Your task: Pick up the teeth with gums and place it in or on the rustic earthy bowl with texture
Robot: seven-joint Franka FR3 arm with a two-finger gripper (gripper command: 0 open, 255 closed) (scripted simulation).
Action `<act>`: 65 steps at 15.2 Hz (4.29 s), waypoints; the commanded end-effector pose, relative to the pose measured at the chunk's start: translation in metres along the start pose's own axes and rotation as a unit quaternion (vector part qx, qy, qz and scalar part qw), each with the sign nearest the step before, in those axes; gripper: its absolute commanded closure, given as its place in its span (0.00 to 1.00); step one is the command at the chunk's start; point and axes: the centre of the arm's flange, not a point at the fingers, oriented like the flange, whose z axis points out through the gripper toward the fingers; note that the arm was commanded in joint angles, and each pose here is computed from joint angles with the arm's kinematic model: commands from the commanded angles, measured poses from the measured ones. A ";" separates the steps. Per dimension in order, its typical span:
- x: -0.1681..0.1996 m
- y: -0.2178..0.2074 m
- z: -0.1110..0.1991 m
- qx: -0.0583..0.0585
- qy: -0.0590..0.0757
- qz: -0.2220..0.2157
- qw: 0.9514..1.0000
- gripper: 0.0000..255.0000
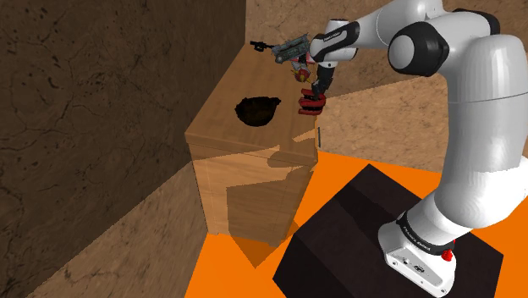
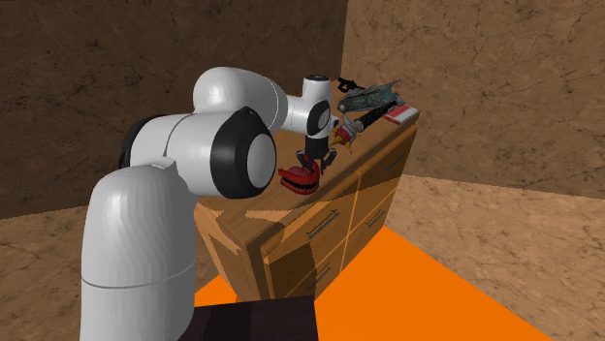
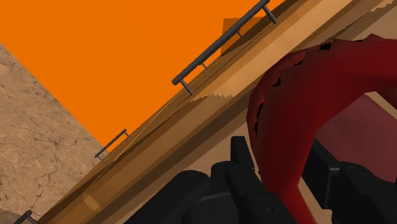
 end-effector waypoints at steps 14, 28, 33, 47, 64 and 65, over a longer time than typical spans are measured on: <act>-0.003 0.001 -0.079 0.000 0.000 0.000 1.000 1.00; 0.004 -0.022 -0.142 0.000 0.000 0.000 1.000 1.00; 0.028 -0.083 -0.150 0.000 0.000 0.000 1.000 1.00; 0.091 -0.248 -0.165 0.000 0.000 0.000 1.000 1.00; 0.094 -0.250 -0.079 0.000 0.000 0.000 1.000 1.00; 0.094 -0.250 -0.079 0.000 0.000 0.000 1.000 1.00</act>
